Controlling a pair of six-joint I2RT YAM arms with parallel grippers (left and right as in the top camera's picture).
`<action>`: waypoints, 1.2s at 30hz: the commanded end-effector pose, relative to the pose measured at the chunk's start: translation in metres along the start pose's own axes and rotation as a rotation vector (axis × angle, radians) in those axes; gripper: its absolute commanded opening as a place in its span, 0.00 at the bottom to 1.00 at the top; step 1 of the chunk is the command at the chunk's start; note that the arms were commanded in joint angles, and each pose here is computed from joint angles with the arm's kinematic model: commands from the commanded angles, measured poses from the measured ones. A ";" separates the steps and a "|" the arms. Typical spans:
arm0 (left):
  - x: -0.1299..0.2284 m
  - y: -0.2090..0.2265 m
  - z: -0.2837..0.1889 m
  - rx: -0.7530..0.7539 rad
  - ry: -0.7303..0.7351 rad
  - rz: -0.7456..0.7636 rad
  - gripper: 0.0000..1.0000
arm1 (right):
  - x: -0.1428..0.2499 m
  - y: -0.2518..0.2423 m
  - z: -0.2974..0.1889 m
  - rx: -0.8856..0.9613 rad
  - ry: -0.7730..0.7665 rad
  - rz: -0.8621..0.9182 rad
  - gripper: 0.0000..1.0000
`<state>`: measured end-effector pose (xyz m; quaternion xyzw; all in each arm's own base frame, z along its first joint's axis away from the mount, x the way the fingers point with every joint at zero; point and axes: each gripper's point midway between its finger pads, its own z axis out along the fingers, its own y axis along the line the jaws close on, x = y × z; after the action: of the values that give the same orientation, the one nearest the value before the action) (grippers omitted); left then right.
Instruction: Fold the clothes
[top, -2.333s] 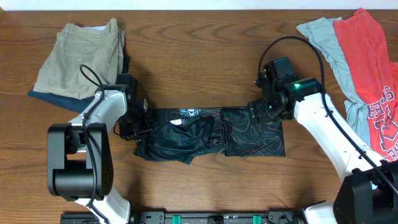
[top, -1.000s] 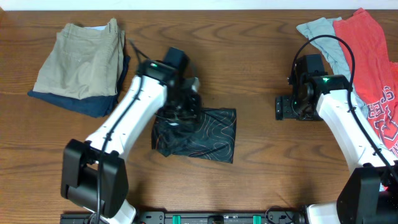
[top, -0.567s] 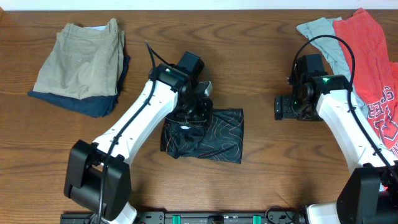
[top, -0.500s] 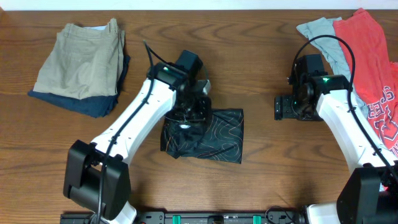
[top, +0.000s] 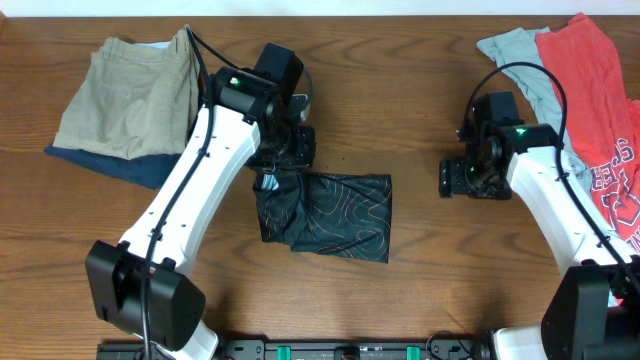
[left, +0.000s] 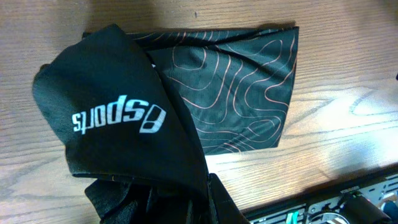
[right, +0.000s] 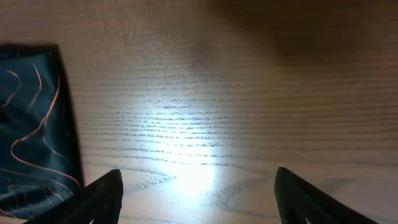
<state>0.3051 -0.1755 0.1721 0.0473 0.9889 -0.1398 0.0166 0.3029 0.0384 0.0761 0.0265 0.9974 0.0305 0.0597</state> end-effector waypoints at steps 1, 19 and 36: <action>0.001 -0.008 -0.008 -0.015 -0.027 0.050 0.06 | 0.005 0.002 0.006 -0.006 0.020 -0.004 0.77; 0.031 -0.085 0.043 0.011 0.022 0.298 0.45 | 0.003 0.002 0.006 -0.006 0.014 -0.003 0.78; -0.025 0.029 -0.014 -0.071 -0.139 0.012 0.51 | -0.012 0.088 -0.007 -0.386 -0.089 -0.257 0.82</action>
<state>0.3221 -0.1776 0.1737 0.0891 0.9859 -0.1203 0.0745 0.3249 0.0866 0.0832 -0.0510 0.9823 0.1427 0.1102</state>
